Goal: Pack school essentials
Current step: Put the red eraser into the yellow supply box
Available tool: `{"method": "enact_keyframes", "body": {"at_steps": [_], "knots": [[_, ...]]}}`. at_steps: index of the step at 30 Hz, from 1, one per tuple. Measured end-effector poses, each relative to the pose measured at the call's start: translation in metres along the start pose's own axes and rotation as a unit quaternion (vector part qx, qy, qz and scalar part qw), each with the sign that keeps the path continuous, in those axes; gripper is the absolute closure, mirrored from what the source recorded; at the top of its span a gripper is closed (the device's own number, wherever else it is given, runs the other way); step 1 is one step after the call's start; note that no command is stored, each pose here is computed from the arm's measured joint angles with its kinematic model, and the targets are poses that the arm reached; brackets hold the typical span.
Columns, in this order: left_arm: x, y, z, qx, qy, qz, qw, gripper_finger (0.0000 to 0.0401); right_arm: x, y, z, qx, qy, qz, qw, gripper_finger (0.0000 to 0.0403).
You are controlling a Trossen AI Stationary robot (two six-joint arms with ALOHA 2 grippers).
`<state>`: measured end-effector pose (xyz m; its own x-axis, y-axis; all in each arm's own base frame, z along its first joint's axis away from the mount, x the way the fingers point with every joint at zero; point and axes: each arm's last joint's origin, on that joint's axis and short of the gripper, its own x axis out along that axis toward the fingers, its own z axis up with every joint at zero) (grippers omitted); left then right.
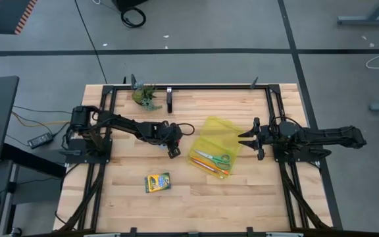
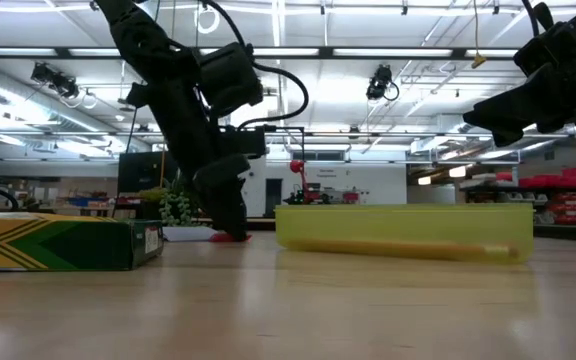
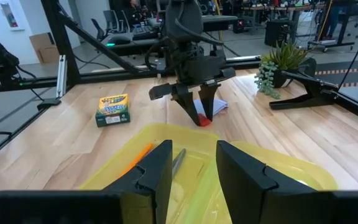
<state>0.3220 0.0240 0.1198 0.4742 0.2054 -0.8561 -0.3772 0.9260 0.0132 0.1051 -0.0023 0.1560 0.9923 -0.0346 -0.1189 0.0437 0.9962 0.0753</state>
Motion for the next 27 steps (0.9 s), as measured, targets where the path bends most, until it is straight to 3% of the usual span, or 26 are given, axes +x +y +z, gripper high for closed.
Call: {"method": "enact_keyframes", "body": {"at_steps": [13, 27], "knots": [[0.0, -0.003, -0.002, 0.031, 0.002, -0.001, 1.0, 0.0358, 0.0, 0.0, 0.0, 0.0, 0.0, 0.0, 1.0, 0.0272], [-0.004, -0.005, 0.008, 0.051, 0.004, 0.002, 0.999, 0.0351, 0.0, 0.0, 0.0, 0.0, 0.0, 0.0, 1.0, 0.0272]]}}
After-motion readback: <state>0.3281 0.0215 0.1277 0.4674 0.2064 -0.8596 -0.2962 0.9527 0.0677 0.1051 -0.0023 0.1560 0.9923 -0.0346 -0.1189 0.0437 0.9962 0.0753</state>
